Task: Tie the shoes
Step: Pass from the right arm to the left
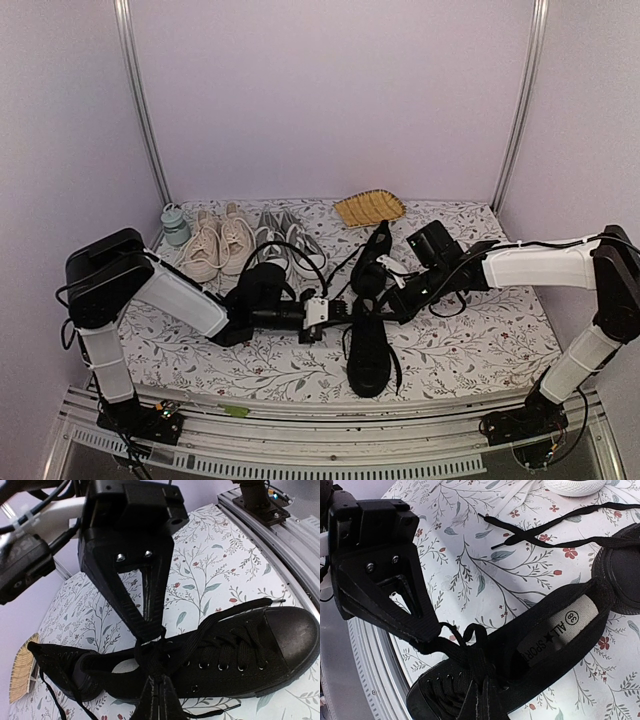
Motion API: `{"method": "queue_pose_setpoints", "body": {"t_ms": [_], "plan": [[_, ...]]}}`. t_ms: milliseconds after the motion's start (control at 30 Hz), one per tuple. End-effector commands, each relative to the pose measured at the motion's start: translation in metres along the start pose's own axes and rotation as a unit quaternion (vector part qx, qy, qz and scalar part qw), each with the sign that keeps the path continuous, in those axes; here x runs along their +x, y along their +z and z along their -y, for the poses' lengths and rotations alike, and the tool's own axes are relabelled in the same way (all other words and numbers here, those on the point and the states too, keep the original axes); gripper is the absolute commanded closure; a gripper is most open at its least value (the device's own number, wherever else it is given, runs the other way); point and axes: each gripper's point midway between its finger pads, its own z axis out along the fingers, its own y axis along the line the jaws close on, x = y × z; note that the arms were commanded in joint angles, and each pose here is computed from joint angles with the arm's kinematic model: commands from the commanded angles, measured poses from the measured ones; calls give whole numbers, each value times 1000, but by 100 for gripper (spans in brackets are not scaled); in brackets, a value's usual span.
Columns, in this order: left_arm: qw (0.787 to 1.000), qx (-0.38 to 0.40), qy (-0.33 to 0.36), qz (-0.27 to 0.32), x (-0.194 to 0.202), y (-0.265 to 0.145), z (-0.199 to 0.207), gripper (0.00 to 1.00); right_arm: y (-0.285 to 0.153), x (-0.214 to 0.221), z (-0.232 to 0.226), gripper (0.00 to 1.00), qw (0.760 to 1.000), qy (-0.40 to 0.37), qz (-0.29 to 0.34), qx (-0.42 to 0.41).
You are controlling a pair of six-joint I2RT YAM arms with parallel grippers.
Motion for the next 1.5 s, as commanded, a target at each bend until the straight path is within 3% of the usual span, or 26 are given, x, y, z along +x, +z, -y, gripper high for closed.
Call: {"method": "queue_pose_setpoints", "body": {"t_ms": [0,67,167,367,467,533,700,933,1200,1467], "plan": [[1000,-20,-17,-6,14,-3,-8,100,1,5,-2,99,1000,-15,-6,-14],[999,-33,-17,-17,21,-5,-12,97,3,4,-3,100,1000,-15,-10,-21],[998,-56,-5,-41,31,-5,-19,82,3,2,-4,99,1000,-19,-7,-24],[998,-19,31,-47,7,-11,-13,34,2,-1,-6,99,999,-23,-2,-27],[997,19,43,-69,8,-11,-3,23,2,-2,-5,99,999,-23,-1,-27],[993,35,55,-97,18,-7,5,5,3,-2,-5,99,999,-23,-1,-26],[991,27,106,-72,2,13,11,4,3,-3,-6,99,999,-24,0,-29],[994,1,91,-54,-7,32,3,7,2,-5,-6,99,999,-25,5,-27],[993,-19,92,-72,2,37,-5,51,2,-6,-6,99,999,-28,6,-30],[993,-39,70,-89,18,42,-9,60,0,-8,-10,100,999,-32,9,-37]]}}
